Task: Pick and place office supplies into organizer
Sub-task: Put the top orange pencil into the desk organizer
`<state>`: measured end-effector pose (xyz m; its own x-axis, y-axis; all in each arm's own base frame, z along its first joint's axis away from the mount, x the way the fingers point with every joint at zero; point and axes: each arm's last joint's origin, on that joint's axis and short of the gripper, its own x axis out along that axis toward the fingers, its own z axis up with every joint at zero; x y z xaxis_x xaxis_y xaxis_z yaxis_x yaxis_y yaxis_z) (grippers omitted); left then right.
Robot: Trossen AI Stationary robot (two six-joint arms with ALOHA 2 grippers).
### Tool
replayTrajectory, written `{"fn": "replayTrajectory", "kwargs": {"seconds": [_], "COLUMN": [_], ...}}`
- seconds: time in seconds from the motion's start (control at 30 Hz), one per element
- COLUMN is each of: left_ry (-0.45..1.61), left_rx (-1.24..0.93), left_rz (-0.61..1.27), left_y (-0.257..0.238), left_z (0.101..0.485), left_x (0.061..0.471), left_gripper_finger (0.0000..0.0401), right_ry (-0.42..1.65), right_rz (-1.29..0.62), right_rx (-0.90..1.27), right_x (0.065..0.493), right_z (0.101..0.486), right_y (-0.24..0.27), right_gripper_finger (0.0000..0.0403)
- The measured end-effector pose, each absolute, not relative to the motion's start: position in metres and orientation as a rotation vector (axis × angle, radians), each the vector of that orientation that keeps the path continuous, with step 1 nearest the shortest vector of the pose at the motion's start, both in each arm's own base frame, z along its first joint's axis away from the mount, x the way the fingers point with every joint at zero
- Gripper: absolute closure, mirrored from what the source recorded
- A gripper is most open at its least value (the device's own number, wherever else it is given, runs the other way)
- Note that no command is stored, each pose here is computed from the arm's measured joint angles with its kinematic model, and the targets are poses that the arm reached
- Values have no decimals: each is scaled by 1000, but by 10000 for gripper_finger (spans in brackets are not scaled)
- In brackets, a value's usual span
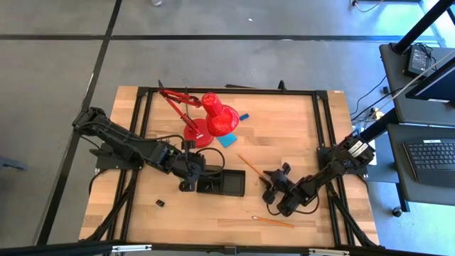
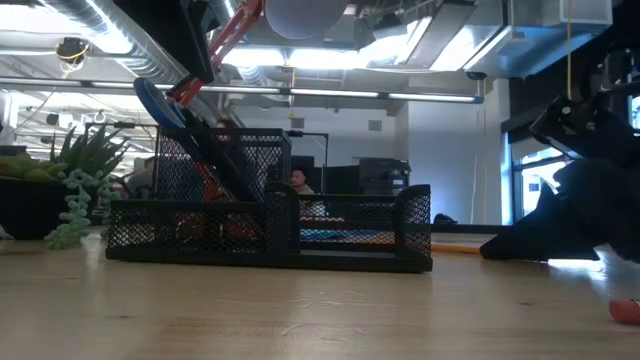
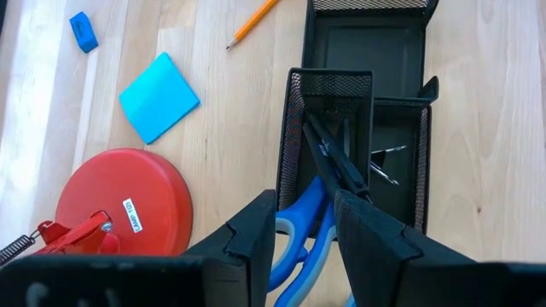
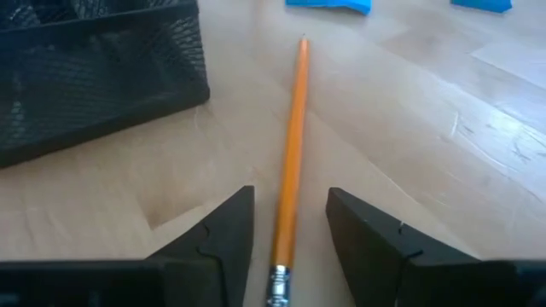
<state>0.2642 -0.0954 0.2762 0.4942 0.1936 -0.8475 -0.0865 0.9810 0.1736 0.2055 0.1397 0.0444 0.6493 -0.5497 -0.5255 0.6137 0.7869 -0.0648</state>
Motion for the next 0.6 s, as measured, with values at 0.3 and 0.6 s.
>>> {"fn": "replayTrajectory", "kwargs": {"seconds": [0.3,0.6], "left_ry": [1043,1042], "left_rx": [134,126], "left_rz": [158,163], "left_y": [-95,-95], "left_z": [276,276], "left_x": [264,264], "left_gripper_finger": [285,285], "right_ry": [523,519], "right_rz": [-656,-661], "right_rx": [140,144], "right_x": [204,203], "right_z": [42,42], "right_y": [137,137], "right_gripper_finger": [248,269]}}
